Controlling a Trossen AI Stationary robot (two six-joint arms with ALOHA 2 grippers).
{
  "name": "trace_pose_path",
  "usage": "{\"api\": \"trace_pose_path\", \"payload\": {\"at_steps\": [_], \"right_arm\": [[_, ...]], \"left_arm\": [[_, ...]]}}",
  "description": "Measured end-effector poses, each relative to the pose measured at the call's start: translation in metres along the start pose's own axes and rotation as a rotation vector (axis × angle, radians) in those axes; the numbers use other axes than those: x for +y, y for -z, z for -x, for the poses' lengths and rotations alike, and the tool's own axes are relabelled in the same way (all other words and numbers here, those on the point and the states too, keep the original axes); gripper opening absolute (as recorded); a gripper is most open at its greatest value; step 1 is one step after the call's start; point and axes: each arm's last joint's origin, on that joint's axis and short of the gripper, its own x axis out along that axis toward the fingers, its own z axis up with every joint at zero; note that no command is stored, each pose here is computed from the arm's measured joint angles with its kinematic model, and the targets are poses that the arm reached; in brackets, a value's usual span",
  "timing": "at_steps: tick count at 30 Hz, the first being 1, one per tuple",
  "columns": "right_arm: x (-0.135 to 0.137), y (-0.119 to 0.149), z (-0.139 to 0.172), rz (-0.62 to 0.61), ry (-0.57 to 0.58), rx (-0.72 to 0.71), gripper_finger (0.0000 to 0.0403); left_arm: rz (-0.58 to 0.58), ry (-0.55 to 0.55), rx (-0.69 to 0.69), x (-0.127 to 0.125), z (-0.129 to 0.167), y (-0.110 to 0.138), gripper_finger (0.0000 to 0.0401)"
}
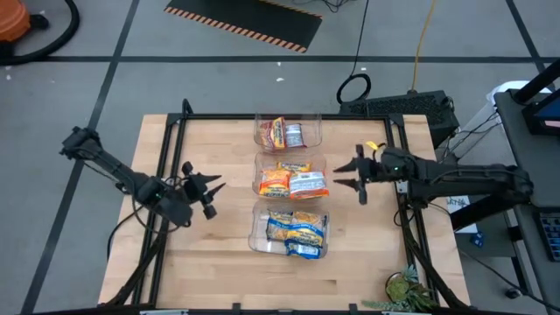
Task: Sort Maruchan noodles
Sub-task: Put the orange noodle pack into the center transparent bin, then return to Home Position
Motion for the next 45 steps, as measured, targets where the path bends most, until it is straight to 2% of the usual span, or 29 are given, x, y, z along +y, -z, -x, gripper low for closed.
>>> {"api": "trace_pose_path", "payload": {"at_steps": [9,12,16,20,25,31,34,37,41,45], "right_arm": [[0.004,0.024,-0.021,-0.066,-0.17,0.22,0.0047],[0.002,0.032,-0.035,-0.052,-0.157,0.262,0.0023],[-0.003,0.031,-0.051,-0.006,-0.117,0.203,0.0004],[-0.008,0.029,-0.059,-0.004,-0.098,0.139,0.0001],[-0.013,0.032,-0.068,-0.027,-0.165,0.105,0.0001],[-0.019,0.036,-0.081,-0.039,-0.167,0.061,0.0001],[-0.021,0.039,-0.09,-0.041,-0.179,0.066,0.0001],[-0.024,0.04,-0.1,-0.025,-0.142,0.091,0.0001],[-0.027,0.033,-0.104,0.02,-0.087,0.079,0.0001],[-0.027,0.013,-0.092,0.061,-0.077,-0.012,0.0001]], "left_arm": [[0.011,0.052,-0.054,0.015,-0.003,0.006,0.0131],[-0.005,0.034,-0.048,0.017,-0.006,0.005,0.0131],[-0.01,0.035,-0.034,0.02,-0.011,0.004,0.0131],[0.004,0.042,-0.023,0.022,-0.014,0.003,0.0131],[0.013,0.048,-0.017,0.023,-0.016,0.002,0.0131],[0.023,0.042,-0.015,0.024,-0.018,0.002,0.0131],[0.027,0.044,-0.018,0.024,-0.017,0.001,0.0131],[0.034,0.046,-0.025,0.024,-0.017,0.0,0.0131],[0.042,0.048,-0.027,0.023,-0.017,0.0,0.0131],[0.072,0.05,-0.028,0.023,-0.017,0.0,0.0131]]}}
